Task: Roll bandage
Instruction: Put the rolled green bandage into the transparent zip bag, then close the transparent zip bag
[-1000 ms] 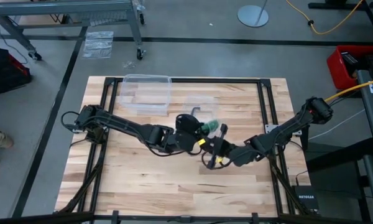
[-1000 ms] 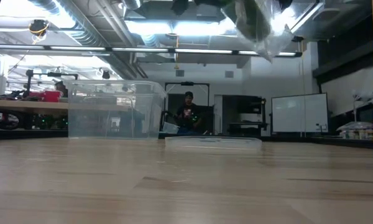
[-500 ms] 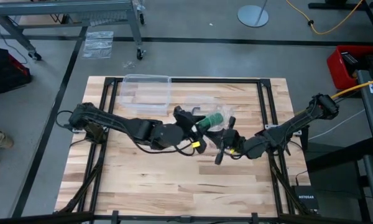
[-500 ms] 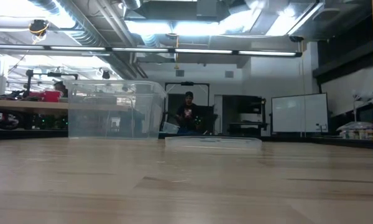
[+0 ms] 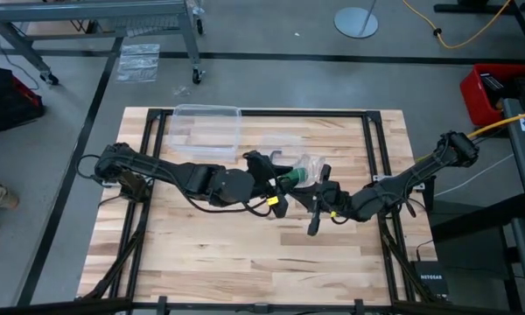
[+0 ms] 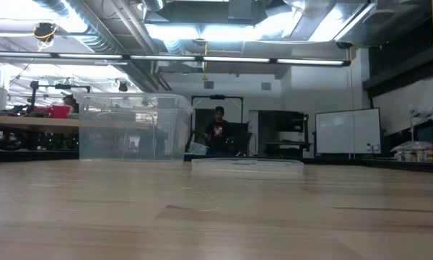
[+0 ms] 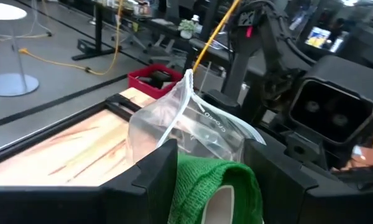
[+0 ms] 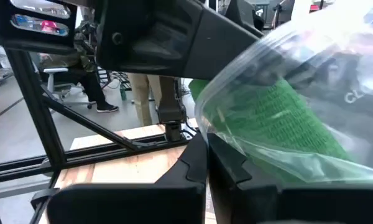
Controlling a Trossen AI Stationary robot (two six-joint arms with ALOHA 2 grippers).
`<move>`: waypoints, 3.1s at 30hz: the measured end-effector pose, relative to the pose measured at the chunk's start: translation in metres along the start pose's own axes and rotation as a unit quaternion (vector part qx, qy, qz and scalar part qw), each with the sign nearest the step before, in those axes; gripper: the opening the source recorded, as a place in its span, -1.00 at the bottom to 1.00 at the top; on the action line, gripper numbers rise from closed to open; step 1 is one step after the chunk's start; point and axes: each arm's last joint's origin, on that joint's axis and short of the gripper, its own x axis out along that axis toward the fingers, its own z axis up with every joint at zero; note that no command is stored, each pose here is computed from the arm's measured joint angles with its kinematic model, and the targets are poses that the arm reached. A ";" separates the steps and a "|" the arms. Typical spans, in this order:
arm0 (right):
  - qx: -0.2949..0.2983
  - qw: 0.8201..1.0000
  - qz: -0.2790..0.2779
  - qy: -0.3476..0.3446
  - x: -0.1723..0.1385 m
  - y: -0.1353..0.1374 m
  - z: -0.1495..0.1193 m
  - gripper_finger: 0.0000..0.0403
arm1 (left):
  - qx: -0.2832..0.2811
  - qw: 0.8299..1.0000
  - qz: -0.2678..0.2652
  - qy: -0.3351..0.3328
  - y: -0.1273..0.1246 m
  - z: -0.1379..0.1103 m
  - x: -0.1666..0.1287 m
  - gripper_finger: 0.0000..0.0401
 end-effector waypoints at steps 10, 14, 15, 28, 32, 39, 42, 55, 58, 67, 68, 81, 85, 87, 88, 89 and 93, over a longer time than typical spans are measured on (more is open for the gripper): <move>0.025 0.999 0.008 -0.026 0.000 0.001 0.006 -0.97 | 0.014 0.999 -0.033 -0.033 -0.006 0.008 0.000 -0.12; 0.044 0.998 0.009 -0.046 -0.001 0.001 0.011 -0.97 | 0.040 0.995 -0.050 -0.080 -0.010 0.018 -0.001 -0.12; 0.048 0.998 0.009 -0.050 -0.001 0.001 0.013 -0.97 | 0.042 0.994 -0.052 -0.088 -0.010 0.019 -0.002 -0.12; 0.048 0.996 -0.005 -0.079 -0.003 -0.001 0.021 -0.97 | 0.031 0.993 -0.072 -0.093 -0.017 0.019 -0.007 -0.12; 0.042 0.996 -0.012 -0.076 -0.006 -0.004 0.023 -0.97 | 0.056 0.991 -0.076 -0.093 -0.021 0.018 -0.011 -0.12; 0.044 0.995 -0.051 -0.072 -0.006 -0.007 0.023 -0.97 | 0.069 0.991 -0.063 -0.096 -0.021 0.017 -0.012 -0.12; 0.057 0.995 -0.041 -0.074 -0.006 -0.007 0.023 -0.97 | 0.066 0.992 -0.053 -0.098 -0.017 0.019 -0.009 -0.12; 0.114 0.987 0.010 -0.115 -0.011 -0.007 0.036 -0.97 | 0.031 0.993 -0.037 -0.103 -0.009 0.023 -0.002 -0.12; 0.131 0.984 0.012 -0.122 -0.015 -0.011 0.041 -0.97 | 0.038 0.993 -0.037 -0.107 -0.009 0.025 -0.003 -0.12; 0.167 0.975 0.009 -0.145 -0.021 -0.016 0.051 -0.97 | 0.042 0.989 -0.044 -0.135 -0.005 0.041 -0.012 -0.12; 0.170 0.974 0.009 -0.148 -0.021 -0.016 0.052 -0.97 | 0.044 0.988 -0.046 -0.143 -0.005 0.043 -0.014 -0.12; 0.213 0.964 0.025 -0.160 -0.022 -0.016 0.055 -0.97 | 0.123 0.974 -0.063 -0.178 -0.007 0.051 -0.017 -0.12; 0.252 0.948 0.121 -0.153 -0.027 -0.015 0.059 -0.97 | 0.233 0.956 -0.053 -0.173 -0.013 0.046 -0.021 -0.12; 0.283 0.930 0.187 -0.140 -0.032 -0.015 0.063 -0.97 | 0.278 0.946 -0.058 -0.153 -0.018 0.039 -0.026 -0.12; 0.293 0.924 0.208 -0.130 -0.035 -0.016 0.065 -0.97 | 0.297 0.943 -0.061 -0.138 -0.020 0.035 -0.027 -0.12; 0.301 0.921 0.219 -0.118 -0.037 -0.018 0.065 -0.97 | 0.320 0.938 -0.065 -0.119 -0.022 0.029 -0.029 -0.12; 0.295 0.932 0.202 -0.061 -0.044 -0.021 0.059 -0.97 | 0.386 0.918 -0.084 -0.037 -0.027 0.004 -0.038 -0.14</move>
